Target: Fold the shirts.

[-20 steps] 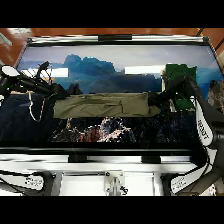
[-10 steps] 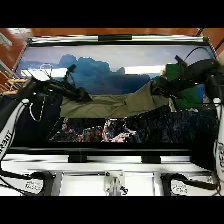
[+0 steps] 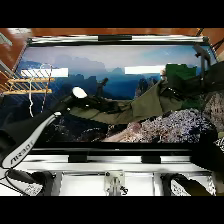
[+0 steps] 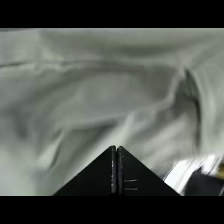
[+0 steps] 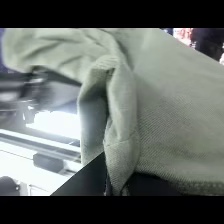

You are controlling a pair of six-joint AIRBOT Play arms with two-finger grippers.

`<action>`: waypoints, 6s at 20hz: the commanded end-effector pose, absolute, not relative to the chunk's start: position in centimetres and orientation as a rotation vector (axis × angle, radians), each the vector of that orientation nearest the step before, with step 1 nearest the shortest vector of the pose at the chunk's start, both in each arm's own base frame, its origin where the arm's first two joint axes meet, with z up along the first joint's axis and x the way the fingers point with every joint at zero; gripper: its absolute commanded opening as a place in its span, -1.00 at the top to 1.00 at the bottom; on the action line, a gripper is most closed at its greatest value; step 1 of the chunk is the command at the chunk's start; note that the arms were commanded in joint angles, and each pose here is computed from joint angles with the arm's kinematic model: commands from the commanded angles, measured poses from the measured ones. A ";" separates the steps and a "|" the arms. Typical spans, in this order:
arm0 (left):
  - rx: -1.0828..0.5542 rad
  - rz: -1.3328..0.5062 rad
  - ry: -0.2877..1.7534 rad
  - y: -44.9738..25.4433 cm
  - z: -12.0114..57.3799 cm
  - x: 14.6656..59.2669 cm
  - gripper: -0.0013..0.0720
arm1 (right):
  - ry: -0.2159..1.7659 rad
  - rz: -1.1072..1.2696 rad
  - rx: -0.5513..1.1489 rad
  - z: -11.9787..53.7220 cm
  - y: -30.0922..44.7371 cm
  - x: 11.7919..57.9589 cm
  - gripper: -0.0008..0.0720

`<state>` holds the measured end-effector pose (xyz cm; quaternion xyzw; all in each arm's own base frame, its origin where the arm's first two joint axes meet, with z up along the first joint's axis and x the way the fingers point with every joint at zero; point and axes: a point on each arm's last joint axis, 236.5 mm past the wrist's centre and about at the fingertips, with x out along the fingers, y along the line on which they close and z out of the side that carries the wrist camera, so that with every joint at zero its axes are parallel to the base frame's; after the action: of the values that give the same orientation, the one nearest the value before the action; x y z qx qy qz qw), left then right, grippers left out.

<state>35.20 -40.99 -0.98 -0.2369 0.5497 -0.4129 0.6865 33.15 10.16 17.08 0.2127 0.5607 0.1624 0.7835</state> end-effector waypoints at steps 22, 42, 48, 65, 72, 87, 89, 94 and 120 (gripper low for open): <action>-0.339 -0.357 0.576 -7.2 26.0 42.0 0.88 | 1.234 0.642 0.270 3.4 32.5 38.1 0.81; -0.360 -0.259 0.662 -2.3 23.5 39.3 0.87 | 1.738 0.181 0.208 -4.2 10.9 33.4 -0.75; -0.364 -0.259 0.665 -2.4 23.4 39.3 0.87 | 1.639 0.197 0.673 -10.2 15.5 33.2 -0.75; -0.379 -0.252 0.663 -2.3 23.5 39.4 0.88 | 0.826 0.558 0.598 22.2 16.9 47.3 0.82; -0.379 -0.253 0.664 -2.3 23.5 39.3 0.87 | 0.501 0.428 0.635 29.1 10.7 52.6 0.82; -0.346 -0.340 0.763 -5.1 22.1 37.5 0.87 | -0.327 -0.125 0.531 33.2 -9.8 65.3 0.82; -0.336 -0.365 0.768 -6.1 22.0 37.4 0.87 | -0.139 -0.107 0.529 28.1 -9.6 66.8 0.81; -0.321 -0.386 0.769 -6.8 22.1 37.3 0.87 | 0.322 -0.078 0.474 20.6 -11.2 63.3 0.82; -0.125 -0.376 0.926 -6.8 15.8 39.1 0.88 | 0.935 -0.381 0.342 16.7 -14.7 44.1 -0.71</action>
<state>38.64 -7.20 18.79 -0.1185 0.4065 -0.1968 0.8843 40.61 -14.75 10.07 0.2014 0.5554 -0.2010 0.7814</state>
